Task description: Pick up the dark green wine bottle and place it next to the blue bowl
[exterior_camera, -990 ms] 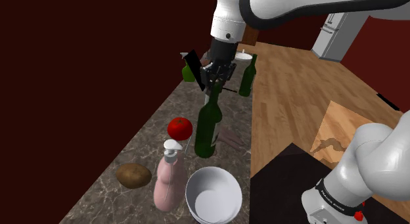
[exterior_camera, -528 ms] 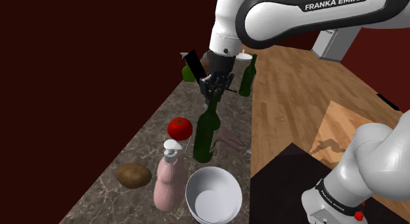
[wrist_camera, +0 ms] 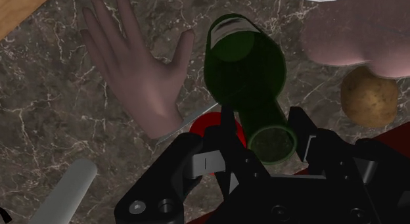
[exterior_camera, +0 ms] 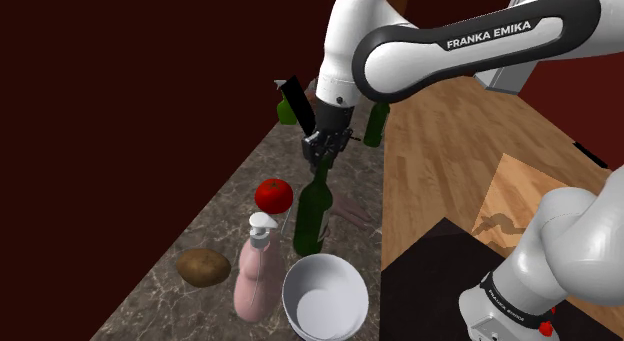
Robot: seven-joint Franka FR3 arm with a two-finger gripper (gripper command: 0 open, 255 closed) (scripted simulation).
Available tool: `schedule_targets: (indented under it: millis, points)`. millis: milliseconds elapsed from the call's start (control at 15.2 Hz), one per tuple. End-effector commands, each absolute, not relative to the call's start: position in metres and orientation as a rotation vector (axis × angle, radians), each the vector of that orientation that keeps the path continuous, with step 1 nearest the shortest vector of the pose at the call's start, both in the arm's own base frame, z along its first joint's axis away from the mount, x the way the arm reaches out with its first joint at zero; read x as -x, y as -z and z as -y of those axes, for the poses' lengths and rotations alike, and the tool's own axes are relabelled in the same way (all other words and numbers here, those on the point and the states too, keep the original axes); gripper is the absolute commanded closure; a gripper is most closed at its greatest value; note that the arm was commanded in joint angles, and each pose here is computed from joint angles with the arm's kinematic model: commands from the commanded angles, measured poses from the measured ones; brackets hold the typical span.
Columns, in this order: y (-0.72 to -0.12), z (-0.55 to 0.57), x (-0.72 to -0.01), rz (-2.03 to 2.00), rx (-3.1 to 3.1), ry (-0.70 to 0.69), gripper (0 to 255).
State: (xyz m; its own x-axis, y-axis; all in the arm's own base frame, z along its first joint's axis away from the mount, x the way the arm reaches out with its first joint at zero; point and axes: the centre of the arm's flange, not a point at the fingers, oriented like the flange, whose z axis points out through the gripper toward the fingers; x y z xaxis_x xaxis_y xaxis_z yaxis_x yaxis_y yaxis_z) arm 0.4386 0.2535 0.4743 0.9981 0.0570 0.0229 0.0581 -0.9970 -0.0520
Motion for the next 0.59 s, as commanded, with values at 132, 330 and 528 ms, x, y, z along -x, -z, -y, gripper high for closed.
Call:
schedule_targets:
  millis: [132, 330, 528]
  points:
    - [-0.4716, -0.2537, -0.439, 0.089, 3.087, 0.035, 255]
    - [-0.4716, -0.2537, -0.439, 0.089, 3.087, 0.035, 255]
    - [-0.4716, -0.2537, -0.439, 0.089, 3.087, 0.035, 0]
